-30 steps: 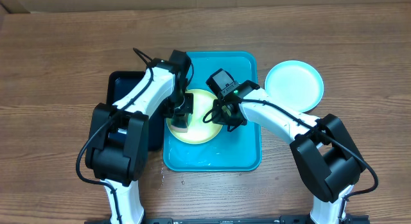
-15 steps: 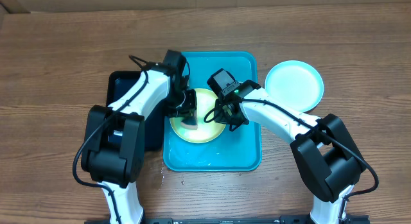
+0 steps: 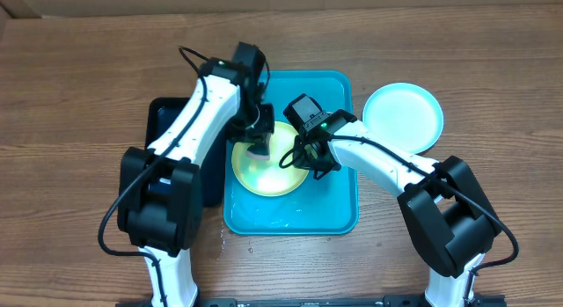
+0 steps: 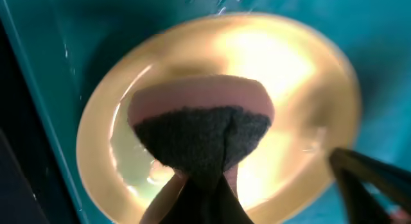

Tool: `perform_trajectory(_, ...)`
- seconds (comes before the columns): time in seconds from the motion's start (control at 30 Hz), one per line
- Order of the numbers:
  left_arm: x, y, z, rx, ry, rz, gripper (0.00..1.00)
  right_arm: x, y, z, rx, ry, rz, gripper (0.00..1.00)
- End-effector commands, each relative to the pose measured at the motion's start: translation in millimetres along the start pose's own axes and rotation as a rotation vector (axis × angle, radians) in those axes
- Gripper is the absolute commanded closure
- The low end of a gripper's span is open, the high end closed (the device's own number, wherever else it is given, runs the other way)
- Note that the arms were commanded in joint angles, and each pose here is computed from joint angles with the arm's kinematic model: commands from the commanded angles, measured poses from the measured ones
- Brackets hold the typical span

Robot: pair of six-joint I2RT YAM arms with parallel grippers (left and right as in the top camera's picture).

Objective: Clean dirty plates on tray and stack at the side
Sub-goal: 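Keep scrubbing the yellow plate in circles while the right gripper holds its rim, then continue scrubbing the yellow plate center with the left gripper sponge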

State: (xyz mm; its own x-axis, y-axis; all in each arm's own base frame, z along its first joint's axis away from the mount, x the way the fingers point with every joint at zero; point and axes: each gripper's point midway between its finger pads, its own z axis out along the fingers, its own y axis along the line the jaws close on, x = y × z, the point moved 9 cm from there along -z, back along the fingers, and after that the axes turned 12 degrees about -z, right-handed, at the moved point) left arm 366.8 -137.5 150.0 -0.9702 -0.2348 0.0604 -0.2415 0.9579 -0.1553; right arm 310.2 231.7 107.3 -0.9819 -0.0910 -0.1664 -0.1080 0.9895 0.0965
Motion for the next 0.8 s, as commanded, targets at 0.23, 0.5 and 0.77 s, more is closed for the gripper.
perform_trajectory(0.23, 8, 21, 51, -0.087, -0.043, 0.112, 0.96, 0, 5, -5, -0.020, -0.011, -0.004, 0.95)
perform_trajectory(0.5, 21, 20, 64, 0.000, 0.053, 0.141, 0.96, -1, 5, -5, -0.024, -0.019, -0.004, 0.95)
perform_trajectory(0.77, 30, -8, 59, 0.347, 0.191, 0.245, 0.96, -1, 5, -5, -0.025, -0.020, -0.004, 0.95)
